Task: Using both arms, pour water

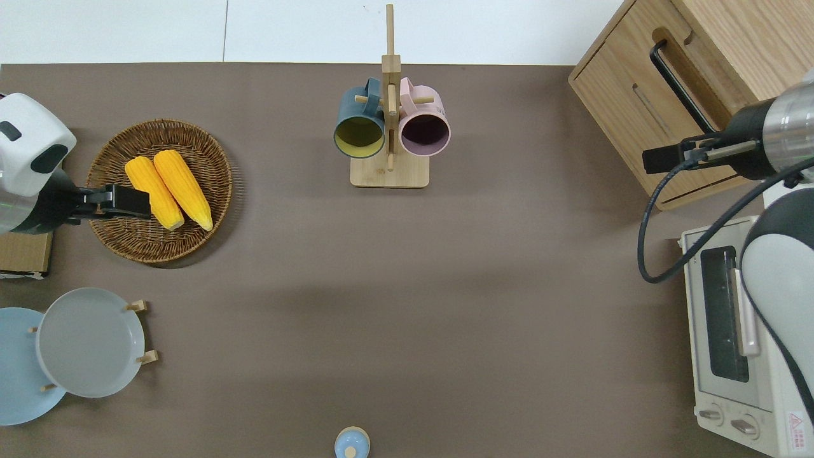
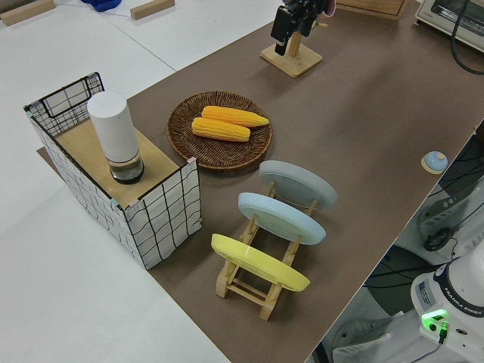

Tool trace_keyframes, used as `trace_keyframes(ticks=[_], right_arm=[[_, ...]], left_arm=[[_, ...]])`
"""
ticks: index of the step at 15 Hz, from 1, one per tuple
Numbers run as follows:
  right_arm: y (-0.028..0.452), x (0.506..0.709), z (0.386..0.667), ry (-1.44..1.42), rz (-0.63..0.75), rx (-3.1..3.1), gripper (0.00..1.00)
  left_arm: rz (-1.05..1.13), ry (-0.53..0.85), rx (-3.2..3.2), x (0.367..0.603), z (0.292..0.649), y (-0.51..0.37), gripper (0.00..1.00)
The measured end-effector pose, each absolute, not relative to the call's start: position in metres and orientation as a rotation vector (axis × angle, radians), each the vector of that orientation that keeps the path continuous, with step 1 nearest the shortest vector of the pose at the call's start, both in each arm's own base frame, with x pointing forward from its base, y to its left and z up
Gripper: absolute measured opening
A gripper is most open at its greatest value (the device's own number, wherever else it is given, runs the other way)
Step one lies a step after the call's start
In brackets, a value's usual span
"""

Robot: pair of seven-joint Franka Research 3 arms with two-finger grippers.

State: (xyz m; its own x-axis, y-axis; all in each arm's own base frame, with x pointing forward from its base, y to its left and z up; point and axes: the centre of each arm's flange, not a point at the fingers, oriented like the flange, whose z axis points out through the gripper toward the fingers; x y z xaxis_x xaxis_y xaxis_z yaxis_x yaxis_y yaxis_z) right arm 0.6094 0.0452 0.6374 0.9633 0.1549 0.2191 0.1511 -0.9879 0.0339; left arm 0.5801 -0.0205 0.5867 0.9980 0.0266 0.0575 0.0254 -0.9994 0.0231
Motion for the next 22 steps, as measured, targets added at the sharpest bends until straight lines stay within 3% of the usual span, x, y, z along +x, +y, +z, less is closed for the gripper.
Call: trace_keyframes(ticks=[9, 14, 20, 22], right_arm=[[0.046, 0.609, 0.643, 0.244, 0.364, 3.094, 0.99], [0.061, 0.604, 0.634, 0.263, 0.298, 3.172, 1.0], [0.117, 0.612, 0.569, 0.385, 0.117, 3.205, 0.99], [0.153, 0.62, 0.545, 0.405, 0.143, 3.212, 0.99]], left_arm=[[0.104, 0.071, 3.12, 0.579, 0.591, -0.001, 1.0], [0.107, 0.015, 3.134, 0.573, 0.591, 0.086, 1.0], [0.133, 0.05, 3.141, 0.549, 0.593, 0.204, 1.0], [0.164, 0.031, 3.125, 0.54, 0.593, 0.241, 1.0]])
